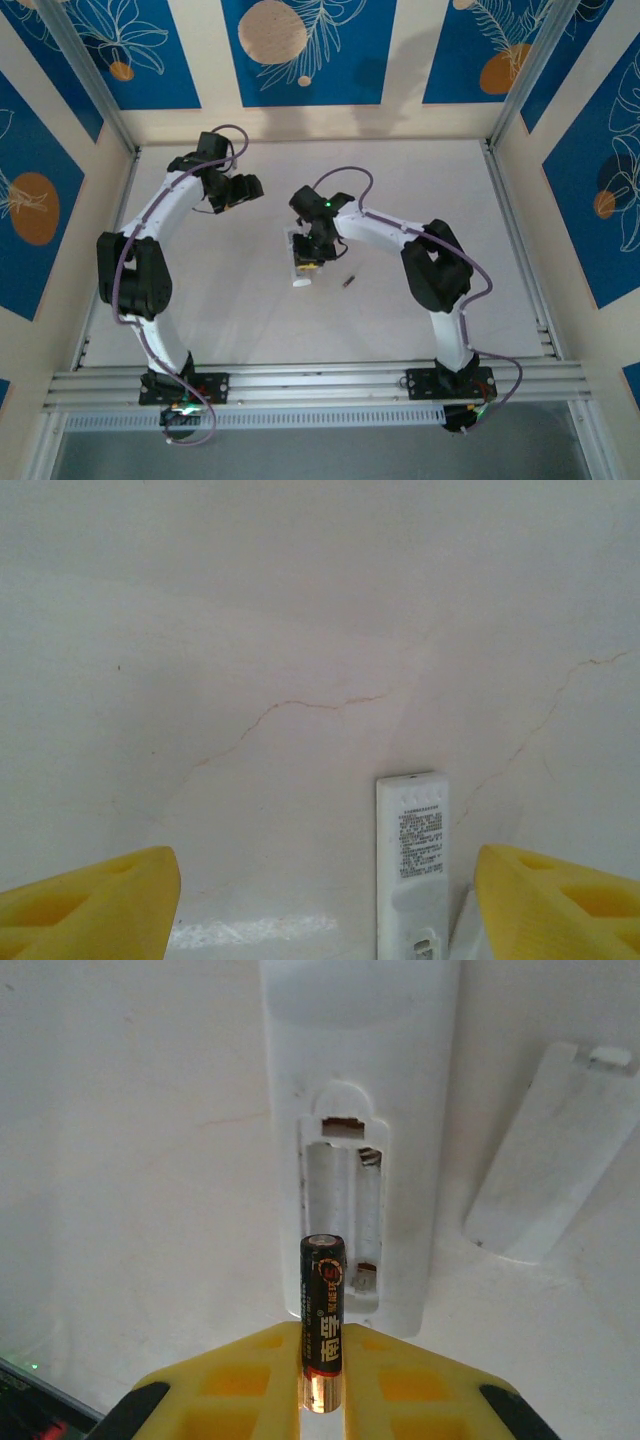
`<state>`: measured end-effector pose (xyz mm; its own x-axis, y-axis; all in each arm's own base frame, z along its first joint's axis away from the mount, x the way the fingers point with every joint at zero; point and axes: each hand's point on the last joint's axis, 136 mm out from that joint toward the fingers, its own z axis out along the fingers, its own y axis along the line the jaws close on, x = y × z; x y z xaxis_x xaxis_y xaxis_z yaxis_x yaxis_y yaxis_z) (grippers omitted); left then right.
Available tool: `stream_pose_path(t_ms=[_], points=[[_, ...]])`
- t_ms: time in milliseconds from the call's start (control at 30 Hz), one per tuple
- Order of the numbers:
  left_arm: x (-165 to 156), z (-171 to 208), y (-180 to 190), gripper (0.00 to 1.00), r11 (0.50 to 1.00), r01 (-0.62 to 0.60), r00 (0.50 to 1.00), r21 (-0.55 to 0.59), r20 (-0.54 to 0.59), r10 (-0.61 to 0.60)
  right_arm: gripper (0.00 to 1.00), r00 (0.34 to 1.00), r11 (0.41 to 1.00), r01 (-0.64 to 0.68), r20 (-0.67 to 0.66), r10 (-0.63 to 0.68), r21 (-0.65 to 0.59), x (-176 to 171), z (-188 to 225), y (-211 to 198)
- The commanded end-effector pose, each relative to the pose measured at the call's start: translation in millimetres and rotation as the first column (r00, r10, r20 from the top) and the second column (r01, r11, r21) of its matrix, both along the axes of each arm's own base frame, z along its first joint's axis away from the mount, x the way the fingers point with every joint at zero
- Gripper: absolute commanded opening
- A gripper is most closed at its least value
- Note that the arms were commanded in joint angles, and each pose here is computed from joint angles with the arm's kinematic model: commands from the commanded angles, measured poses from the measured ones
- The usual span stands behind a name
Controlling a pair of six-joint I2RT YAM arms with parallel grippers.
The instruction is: Load the batteries into the remote control
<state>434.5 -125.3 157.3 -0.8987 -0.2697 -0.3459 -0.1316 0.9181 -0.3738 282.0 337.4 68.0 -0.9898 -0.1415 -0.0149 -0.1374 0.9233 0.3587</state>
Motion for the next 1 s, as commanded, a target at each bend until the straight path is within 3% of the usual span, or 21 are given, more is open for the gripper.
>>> stream_pose_path(t_ms=[0,500,967], points=[[-4,10,2,0.77,1.000,0.004,1.000,-0.020,0.015,-0.003,0.16,0.998,1.000,-0.011,-0.065,0.010,-0.009,-9,-2,2],[-4,11,3,0.77,1.000,0.003,1.000,-0.019,0.018,-0.003,0.17,0.995,0.998,0.018,-0.096,-0.023,-0.058,-5,-25,1],[-5,10,2,0.77,1.000,0.004,1.000,-0.022,0.014,-0.004,0.19,0.998,0.988,0.054,-0.024,-0.058,-0.146,10,-28,-8]])
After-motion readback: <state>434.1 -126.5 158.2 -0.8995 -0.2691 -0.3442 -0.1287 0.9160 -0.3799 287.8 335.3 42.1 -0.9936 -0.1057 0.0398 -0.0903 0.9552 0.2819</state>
